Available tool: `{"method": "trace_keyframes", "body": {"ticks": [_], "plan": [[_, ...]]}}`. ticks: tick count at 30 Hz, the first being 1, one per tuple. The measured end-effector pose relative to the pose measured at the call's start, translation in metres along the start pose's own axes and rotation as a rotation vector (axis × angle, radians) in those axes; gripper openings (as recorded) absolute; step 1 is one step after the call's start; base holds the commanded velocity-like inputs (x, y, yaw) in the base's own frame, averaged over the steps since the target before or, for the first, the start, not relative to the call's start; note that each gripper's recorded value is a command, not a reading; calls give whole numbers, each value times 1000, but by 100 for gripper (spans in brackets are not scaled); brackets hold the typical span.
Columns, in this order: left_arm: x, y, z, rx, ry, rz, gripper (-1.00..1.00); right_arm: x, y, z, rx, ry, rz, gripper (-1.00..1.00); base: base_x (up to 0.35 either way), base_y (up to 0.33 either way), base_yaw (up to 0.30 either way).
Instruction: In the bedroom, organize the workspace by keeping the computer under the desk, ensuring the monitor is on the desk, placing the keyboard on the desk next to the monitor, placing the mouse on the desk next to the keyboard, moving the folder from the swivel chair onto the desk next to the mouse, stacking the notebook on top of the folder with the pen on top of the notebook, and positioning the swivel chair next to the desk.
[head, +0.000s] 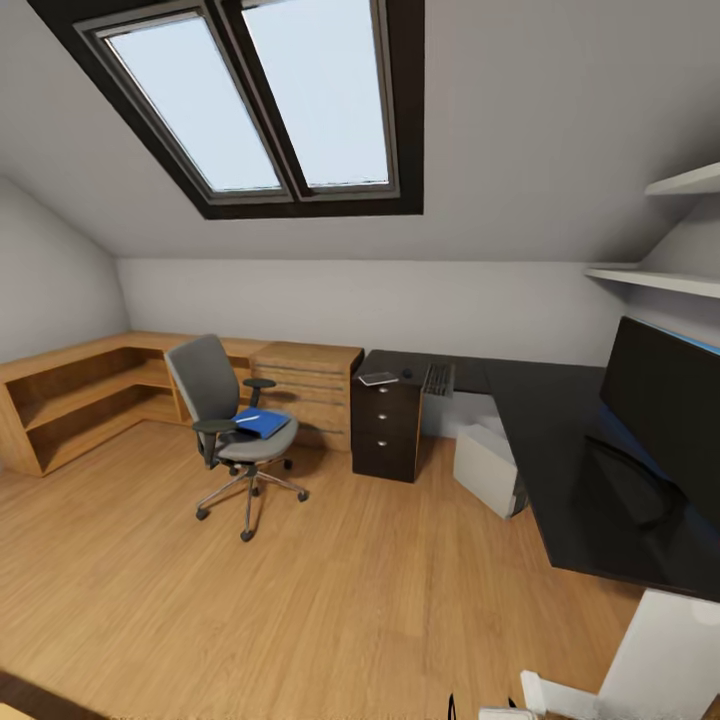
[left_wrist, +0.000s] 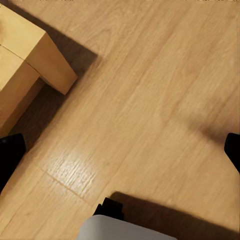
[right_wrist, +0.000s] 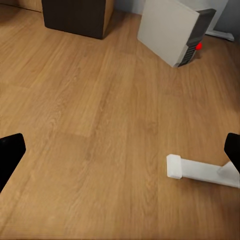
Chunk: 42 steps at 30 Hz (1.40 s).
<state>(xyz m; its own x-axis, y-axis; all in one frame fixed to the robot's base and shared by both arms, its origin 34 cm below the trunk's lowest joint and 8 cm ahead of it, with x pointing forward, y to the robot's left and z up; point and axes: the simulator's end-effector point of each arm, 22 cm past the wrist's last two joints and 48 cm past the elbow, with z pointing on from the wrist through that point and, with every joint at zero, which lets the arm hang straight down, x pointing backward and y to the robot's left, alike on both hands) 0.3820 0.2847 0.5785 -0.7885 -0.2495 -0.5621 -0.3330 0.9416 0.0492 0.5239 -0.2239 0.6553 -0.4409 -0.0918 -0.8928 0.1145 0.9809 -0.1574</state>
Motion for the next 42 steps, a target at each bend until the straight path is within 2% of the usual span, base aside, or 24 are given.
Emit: {"method": "trace_keyframes", "body": {"ticks": [17, 42], "plan": [[10, 3, 1, -7, 19, 7, 100, 12, -1, -1, 0, 27, -7, 100, 12, 0, 0], [24, 6, 2, -16, 53, 14, 100, 28, -1, -2, -1, 63, -11, 100, 325, 0, 0]]}}
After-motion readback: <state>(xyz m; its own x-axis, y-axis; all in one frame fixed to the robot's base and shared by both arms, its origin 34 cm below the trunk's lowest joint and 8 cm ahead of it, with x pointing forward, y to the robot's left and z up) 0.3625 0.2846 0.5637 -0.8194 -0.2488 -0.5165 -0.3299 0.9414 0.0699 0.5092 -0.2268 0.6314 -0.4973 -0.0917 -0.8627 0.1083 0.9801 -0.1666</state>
